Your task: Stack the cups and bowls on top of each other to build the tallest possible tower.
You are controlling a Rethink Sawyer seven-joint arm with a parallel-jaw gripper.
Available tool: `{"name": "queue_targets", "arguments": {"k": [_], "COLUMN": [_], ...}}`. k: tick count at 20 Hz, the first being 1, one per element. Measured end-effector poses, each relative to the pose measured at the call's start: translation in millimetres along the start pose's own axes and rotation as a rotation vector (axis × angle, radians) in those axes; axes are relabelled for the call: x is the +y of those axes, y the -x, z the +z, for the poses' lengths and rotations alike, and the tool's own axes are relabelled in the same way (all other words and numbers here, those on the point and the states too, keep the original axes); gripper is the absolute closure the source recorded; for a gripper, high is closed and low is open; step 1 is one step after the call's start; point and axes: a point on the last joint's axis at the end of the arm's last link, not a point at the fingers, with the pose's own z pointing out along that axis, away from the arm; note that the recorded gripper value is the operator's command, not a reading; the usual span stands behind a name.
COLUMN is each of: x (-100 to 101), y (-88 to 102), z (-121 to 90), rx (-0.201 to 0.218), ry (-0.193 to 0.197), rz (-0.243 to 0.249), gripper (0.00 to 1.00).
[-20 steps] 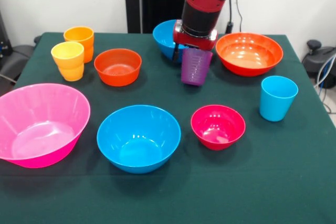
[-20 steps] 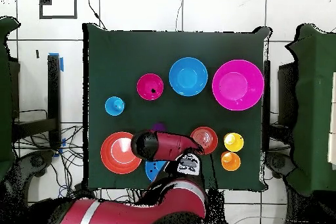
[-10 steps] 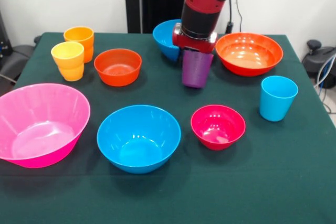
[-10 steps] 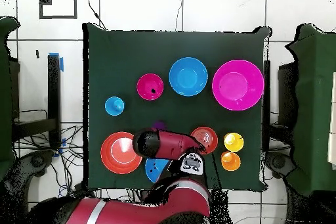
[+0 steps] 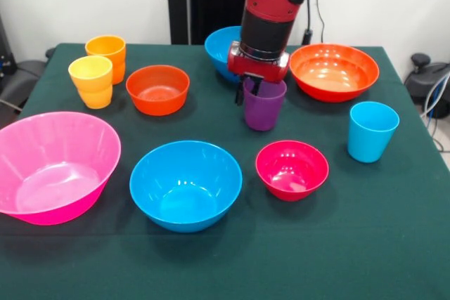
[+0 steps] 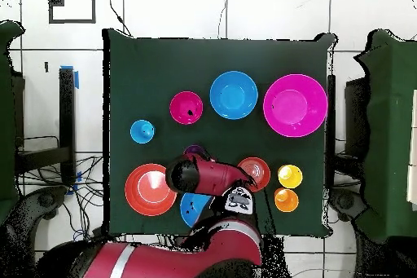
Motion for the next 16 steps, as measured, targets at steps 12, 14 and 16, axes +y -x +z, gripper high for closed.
{"name": "queue_targets", "arguments": {"k": [12,14,16], "x": [-31,-44,-56], "y": [42.6,48.6,51.8], "z": [-41,-58,-76], "rx": [-0.056,-0.044,-0.025], "ry": [0.067,0.068,0.068], "rz": [0.076,0.1,0.12], "gripper": [1.0,1.0,1.0]}}
